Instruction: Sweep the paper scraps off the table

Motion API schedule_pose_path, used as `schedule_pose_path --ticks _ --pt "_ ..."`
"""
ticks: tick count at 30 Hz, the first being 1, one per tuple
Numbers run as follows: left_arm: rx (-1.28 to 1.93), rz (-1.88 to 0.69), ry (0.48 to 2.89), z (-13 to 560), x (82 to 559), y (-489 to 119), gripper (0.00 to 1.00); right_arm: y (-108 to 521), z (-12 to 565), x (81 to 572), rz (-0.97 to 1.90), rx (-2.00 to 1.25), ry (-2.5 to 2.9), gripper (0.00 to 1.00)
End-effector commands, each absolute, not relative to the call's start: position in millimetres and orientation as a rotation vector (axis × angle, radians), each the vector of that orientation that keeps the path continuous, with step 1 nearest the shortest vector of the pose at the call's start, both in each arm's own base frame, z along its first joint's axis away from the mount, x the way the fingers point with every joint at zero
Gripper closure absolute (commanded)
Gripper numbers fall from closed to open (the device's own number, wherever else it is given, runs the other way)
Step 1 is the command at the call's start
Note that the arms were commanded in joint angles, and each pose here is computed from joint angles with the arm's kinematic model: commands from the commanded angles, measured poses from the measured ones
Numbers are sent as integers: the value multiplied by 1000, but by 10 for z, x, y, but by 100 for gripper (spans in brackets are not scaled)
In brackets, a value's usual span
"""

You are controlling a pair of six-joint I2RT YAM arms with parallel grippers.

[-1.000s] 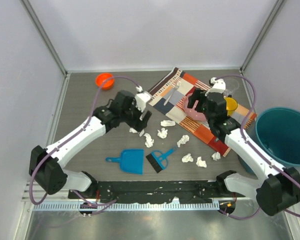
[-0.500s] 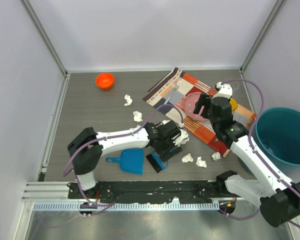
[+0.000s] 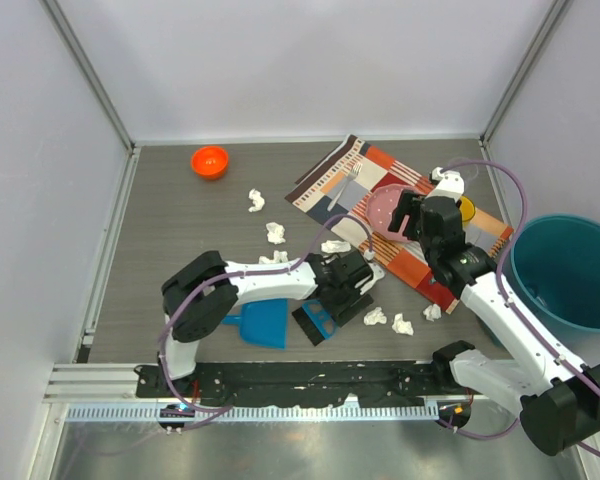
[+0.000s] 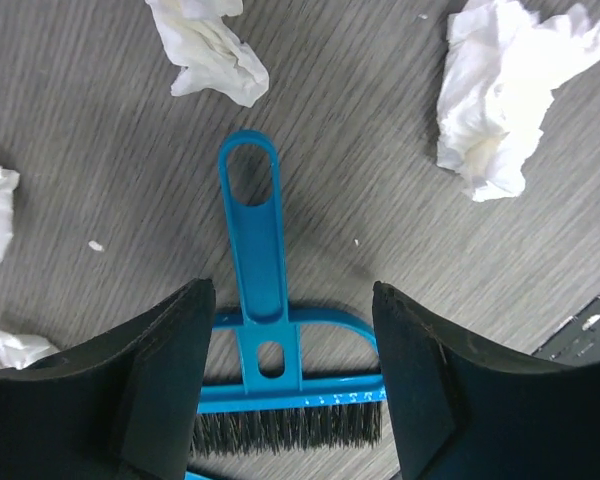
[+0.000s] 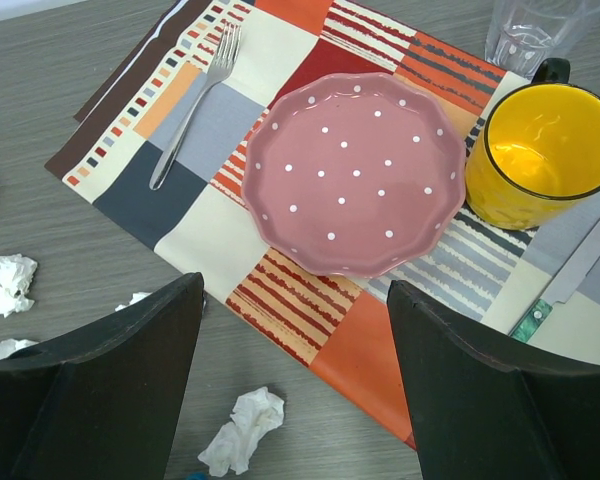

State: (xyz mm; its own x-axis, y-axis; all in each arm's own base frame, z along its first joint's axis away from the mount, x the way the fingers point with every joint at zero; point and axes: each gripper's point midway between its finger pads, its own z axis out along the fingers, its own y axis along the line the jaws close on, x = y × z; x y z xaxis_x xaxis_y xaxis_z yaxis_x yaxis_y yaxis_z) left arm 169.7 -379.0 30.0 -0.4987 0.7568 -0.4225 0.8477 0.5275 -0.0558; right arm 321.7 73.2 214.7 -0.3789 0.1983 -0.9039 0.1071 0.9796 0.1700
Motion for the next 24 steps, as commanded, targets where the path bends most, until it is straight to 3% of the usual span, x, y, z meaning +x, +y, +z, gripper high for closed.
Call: schedule_pose_path --ticks 1,6,9,12,13,24 --pt "1271 -414 2429 279 1707 -3921 33 673 2204 3204 72 217 1937 20" --pt "1255 -315 2437 148 1784 -3816 46 655 2239 3185 73 225 1922 20" --pt "1261 -324 2462 76 1730 -3783 62 649 2260 3179 76 225 1917 20" --pt "1269 -342 2475 83 1695 -3777 84 686 2303 3179 103 225 1909 20" --pt "1271 -338 2470 106 1707 -3772 99 709 2303 3169 118 221 1915 20" --pt "1321 -582 2287 1261 1760 -3763 100 1145 2487 2931 439 204 2025 9"
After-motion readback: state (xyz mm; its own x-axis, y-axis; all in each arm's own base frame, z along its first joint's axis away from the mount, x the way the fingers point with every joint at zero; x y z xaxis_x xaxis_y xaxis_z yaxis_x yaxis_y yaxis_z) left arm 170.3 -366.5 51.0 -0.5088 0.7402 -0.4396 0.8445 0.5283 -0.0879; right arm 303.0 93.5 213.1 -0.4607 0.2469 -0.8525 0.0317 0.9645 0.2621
